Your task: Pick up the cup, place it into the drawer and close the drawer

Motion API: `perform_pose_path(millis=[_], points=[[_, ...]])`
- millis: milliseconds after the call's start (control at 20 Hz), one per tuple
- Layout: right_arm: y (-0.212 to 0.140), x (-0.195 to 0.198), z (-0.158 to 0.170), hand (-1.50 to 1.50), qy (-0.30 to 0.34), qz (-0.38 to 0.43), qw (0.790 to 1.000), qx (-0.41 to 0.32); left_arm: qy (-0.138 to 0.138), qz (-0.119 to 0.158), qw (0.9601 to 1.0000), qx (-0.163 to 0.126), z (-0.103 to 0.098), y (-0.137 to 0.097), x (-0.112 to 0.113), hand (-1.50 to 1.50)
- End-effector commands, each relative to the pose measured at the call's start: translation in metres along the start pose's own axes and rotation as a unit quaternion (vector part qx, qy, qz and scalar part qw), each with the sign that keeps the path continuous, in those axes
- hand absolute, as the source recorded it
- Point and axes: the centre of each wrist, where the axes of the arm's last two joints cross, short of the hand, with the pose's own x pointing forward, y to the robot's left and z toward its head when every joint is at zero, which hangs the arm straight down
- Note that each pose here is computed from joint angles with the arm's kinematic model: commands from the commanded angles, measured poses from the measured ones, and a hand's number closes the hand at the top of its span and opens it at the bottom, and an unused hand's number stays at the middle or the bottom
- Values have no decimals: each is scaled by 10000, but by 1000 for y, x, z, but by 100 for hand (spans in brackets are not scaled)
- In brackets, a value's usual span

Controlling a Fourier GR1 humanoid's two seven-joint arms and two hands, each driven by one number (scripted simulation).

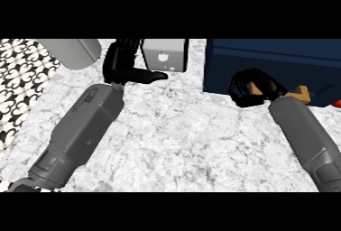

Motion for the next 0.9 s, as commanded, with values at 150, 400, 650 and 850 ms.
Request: perform_pose_path(millis=[150,400,650,850], points=[[-84,24,1,150,125,160,9940,-1078,16,65,9999,-156,8,15,2,-150],[-98,36,1,150,12,40,9947,-1029,41,70,9996,-263,10,13,2,-150],[-107,36,8,150,-142,-132,9945,-1034,87,179,9993,-316,13,12,0,-150],[-114,33,15,150,-136,-179,9950,-975,68,167,9991,-386,12,14,4,-150]])
